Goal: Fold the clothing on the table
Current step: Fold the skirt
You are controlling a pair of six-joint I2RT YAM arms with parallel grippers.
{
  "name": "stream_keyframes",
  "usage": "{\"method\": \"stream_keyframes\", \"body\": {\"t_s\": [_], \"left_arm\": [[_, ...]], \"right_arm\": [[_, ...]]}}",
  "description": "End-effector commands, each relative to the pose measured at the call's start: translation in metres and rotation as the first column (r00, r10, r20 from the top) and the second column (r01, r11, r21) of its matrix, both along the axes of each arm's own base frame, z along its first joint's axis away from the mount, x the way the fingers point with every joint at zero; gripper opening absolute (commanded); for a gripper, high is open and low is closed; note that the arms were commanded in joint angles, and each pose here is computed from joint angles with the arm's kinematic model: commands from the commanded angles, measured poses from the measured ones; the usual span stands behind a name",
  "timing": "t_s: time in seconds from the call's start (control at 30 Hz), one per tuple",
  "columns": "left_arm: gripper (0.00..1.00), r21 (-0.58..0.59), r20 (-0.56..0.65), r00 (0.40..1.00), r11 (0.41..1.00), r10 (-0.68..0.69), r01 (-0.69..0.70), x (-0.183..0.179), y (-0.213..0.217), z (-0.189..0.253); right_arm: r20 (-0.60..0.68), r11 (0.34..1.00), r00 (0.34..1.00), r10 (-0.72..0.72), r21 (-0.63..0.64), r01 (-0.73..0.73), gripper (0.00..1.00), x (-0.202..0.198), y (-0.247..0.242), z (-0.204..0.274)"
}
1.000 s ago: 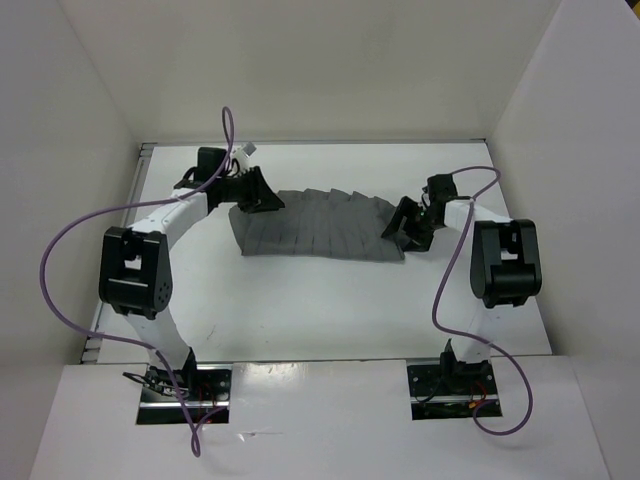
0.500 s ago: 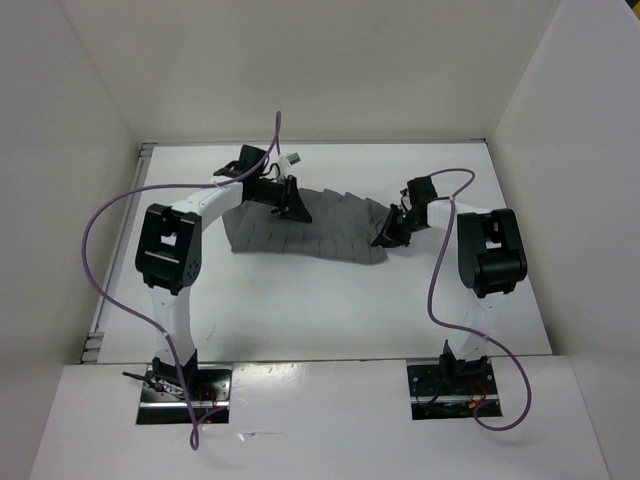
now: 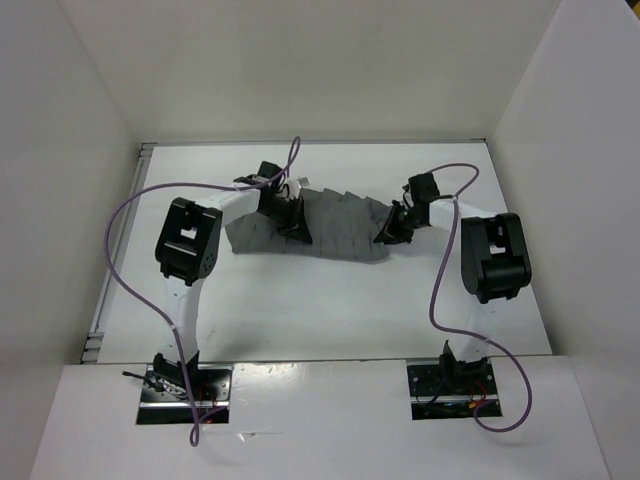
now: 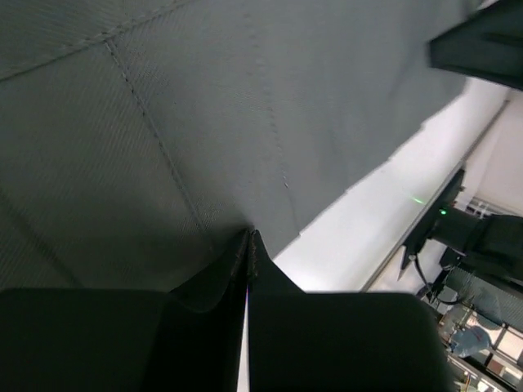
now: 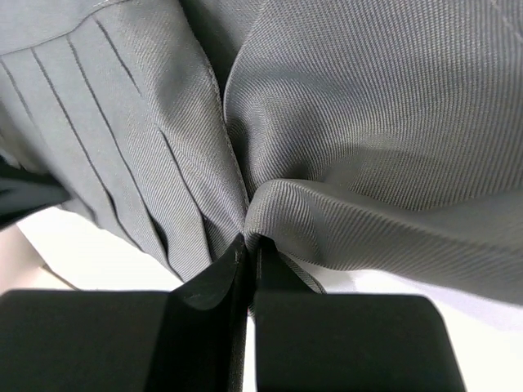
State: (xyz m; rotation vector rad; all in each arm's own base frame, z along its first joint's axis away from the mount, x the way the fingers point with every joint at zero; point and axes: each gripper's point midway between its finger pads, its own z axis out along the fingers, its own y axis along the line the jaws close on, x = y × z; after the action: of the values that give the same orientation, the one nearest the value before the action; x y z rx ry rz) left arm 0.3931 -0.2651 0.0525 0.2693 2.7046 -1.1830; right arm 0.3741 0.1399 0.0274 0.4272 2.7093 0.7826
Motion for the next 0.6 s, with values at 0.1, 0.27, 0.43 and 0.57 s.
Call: {"method": "stream_keyframes", "body": {"t_s": [0.1, 0.27, 0.43, 0.57], "left_arm": [[0.02, 0.068, -0.043, 0.999, 0.998, 0.005, -0.002, -0.006, -0.02, -0.039], [0.02, 0.148, -0.066, 0.998, 0.989, -0.004, 0.014, -0.019, -0.024, -0.064], [0.02, 0.154, -0.118, 0.987, 0.98, -0.11, 0.128, -0.057, -0.06, -0.081], [0.02, 0.143, -0.132, 0.965, 0.959, -0.227, 0.245, -0.08, -0.101, -0.088]], "right_arm": [[0.08, 1.0, 0.997, 0.022, -0.011, -0.021, 0.0, 0.007, 0.002, 0.026], [0.117, 1.0, 0.993, 0.03, -0.007, -0.03, 0.0, 0.0, 0.004, 0.047], [0.201, 0.999, 0.979, 0.018, 0.023, -0.023, 0.0, -0.019, 0.01, 0.1], [0.281, 0.998, 0.96, 0.005, 0.058, -0.023, 0.0, -0.03, 0.018, 0.149]]}}
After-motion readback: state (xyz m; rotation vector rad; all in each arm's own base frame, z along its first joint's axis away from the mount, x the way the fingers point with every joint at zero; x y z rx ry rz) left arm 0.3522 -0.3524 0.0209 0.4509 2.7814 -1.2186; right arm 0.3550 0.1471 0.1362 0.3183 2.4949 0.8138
